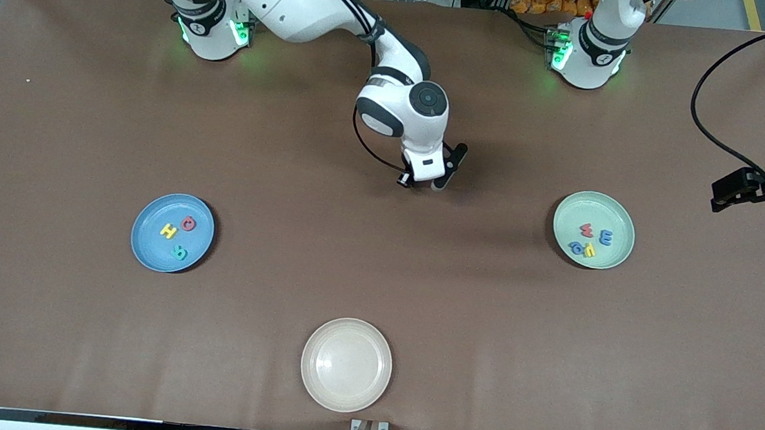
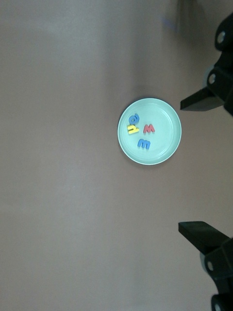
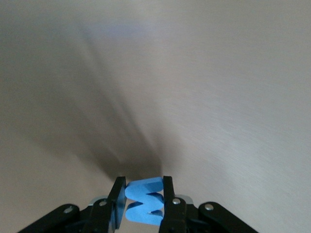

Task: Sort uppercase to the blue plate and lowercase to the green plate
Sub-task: 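Carry the blue W to the blue plate while the left gripper withdraws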

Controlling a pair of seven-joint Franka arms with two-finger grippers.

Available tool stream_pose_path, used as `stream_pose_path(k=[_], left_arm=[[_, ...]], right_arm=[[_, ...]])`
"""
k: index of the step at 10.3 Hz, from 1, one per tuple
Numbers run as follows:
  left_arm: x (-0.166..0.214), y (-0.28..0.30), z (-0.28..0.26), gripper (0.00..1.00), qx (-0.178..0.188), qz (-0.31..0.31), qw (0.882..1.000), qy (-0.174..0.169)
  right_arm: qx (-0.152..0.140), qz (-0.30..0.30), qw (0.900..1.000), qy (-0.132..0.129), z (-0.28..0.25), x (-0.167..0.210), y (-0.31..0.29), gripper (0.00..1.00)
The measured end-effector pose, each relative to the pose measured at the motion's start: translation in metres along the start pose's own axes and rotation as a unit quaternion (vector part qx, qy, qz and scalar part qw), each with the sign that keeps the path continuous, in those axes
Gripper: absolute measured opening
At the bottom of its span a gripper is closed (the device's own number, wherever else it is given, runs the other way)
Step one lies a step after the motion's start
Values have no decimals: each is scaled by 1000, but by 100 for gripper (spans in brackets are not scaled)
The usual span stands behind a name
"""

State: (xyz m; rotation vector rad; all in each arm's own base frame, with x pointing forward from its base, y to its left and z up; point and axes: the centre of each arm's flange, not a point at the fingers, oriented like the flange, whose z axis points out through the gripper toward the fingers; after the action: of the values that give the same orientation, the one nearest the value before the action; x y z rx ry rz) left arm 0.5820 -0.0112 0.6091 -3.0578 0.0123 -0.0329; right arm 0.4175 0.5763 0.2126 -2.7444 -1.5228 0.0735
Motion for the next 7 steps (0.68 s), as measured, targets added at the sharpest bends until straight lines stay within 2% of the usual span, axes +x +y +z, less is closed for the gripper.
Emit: stream_pose_path(k=[3, 5, 7], left_arm=[[-2, -2, -2, 100, 0, -2, 1000, -3], [-3, -4, -1, 100, 0, -3, 1000, -6], [-4, -4, -1, 100, 0, -4, 1000, -8]], right_arm=[[25, 87, 995, -30, -99, -37, 103, 35], [30, 169, 984, -55, -151, -104, 202, 35], [34, 238, 966, -93, -162, -191, 308, 35]])
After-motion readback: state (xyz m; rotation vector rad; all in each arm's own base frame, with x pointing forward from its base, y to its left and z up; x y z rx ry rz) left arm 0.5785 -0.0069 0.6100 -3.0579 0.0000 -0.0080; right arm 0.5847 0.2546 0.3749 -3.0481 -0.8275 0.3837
